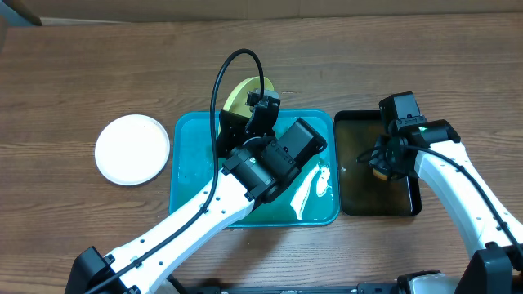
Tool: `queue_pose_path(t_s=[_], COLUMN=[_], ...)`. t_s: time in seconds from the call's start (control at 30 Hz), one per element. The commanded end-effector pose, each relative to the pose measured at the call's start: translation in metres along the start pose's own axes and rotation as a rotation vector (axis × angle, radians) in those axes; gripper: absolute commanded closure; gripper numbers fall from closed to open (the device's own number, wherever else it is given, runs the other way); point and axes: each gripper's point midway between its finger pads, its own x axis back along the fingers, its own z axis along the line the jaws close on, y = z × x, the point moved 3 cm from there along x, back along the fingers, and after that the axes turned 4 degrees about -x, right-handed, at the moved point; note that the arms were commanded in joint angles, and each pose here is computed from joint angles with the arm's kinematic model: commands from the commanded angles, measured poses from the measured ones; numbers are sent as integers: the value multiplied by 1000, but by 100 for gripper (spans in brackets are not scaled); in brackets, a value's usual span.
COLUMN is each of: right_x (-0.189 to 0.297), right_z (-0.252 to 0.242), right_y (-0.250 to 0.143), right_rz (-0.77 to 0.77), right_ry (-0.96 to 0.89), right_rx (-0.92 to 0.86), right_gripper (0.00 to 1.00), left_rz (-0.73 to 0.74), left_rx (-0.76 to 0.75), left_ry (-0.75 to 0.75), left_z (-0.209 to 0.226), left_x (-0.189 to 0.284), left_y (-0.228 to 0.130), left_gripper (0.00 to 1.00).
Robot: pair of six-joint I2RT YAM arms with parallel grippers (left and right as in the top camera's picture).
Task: Clean dirty plates on tray and stack at the side
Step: 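Lift the yellow plate with left gripper and stack it on the white plates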
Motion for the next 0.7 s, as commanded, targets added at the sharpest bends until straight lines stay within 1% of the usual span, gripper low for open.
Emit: queue_pose_path(t_s=[0.0, 0.13, 0.23, 0.37, 0.43, 0.6, 0.63, 0.67], right_x=[1, 0, 1, 1, 2, 1, 1, 1], right_z=[0, 2, 13, 20, 20, 20, 20, 20], right_y=[0, 3, 5, 8, 8, 8, 8, 8], right_rz=[-5, -19, -22, -29, -31, -30, -30, -29], right_ry=[1, 14, 75, 120, 121, 120, 120, 120], right_rx=[2, 8, 74, 100, 100, 100, 100, 100], right_gripper=[96, 96, 96, 96, 96, 96, 96, 96], left_rz=[-16, -15, -1, 73, 139, 352, 400, 479], left_rx=[0, 0, 4, 25, 61, 213, 254, 326], left_ry=[33, 34, 24, -18, -33, -87, -98, -111], left_z=[3, 4, 4, 8, 16, 50, 59, 73], left_x=[2, 1, -2, -19, -33, -77, -88, -104], left_y=[4, 4, 2, -8, -18, -55, -65, -83], left_gripper=[96, 96, 96, 96, 96, 96, 96, 96])
